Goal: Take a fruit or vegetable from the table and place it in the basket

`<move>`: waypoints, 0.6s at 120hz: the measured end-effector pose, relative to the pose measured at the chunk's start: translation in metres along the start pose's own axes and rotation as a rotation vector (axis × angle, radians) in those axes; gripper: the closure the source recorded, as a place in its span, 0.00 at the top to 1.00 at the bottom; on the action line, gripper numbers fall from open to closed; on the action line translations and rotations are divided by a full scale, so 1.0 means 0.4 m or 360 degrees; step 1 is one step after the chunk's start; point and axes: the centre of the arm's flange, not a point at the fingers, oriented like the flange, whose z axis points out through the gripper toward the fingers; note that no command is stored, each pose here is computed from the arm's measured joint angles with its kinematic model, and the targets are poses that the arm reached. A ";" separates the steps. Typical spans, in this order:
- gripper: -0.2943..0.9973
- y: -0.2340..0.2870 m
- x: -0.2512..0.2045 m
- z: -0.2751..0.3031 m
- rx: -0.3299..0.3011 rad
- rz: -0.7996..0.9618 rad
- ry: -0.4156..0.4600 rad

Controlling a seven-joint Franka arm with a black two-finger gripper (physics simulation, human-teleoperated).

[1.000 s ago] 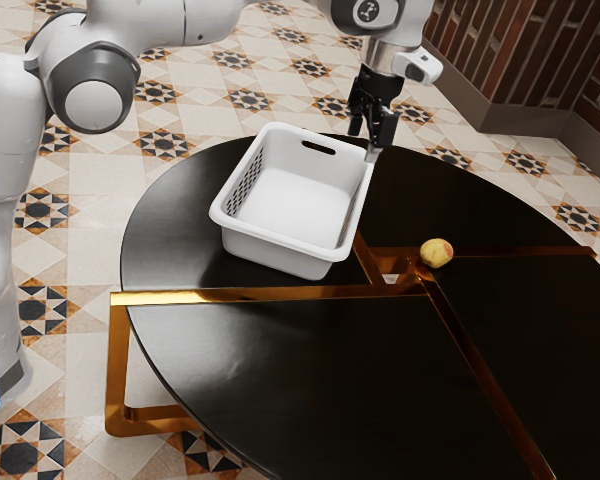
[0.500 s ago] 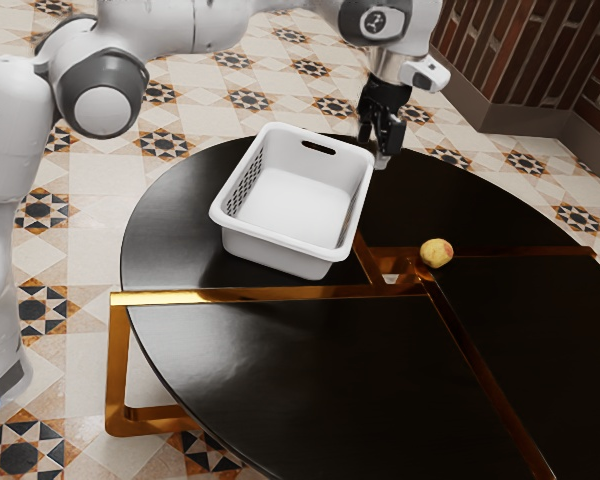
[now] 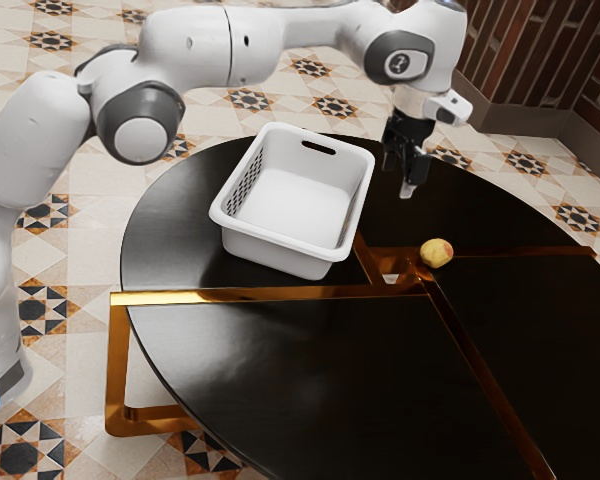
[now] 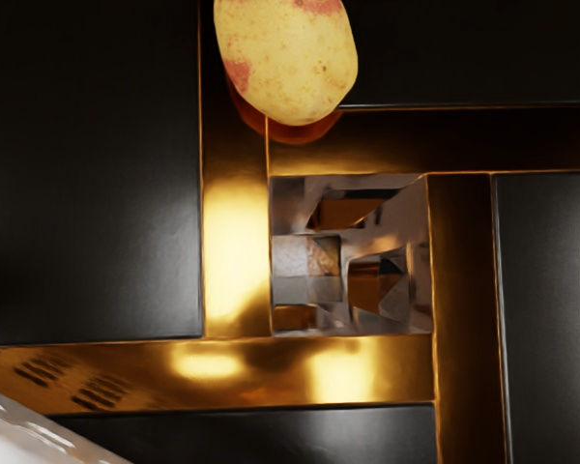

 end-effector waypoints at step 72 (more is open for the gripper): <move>0.77 0.017 0.112 0.102 -0.0001 0.0014 0.0134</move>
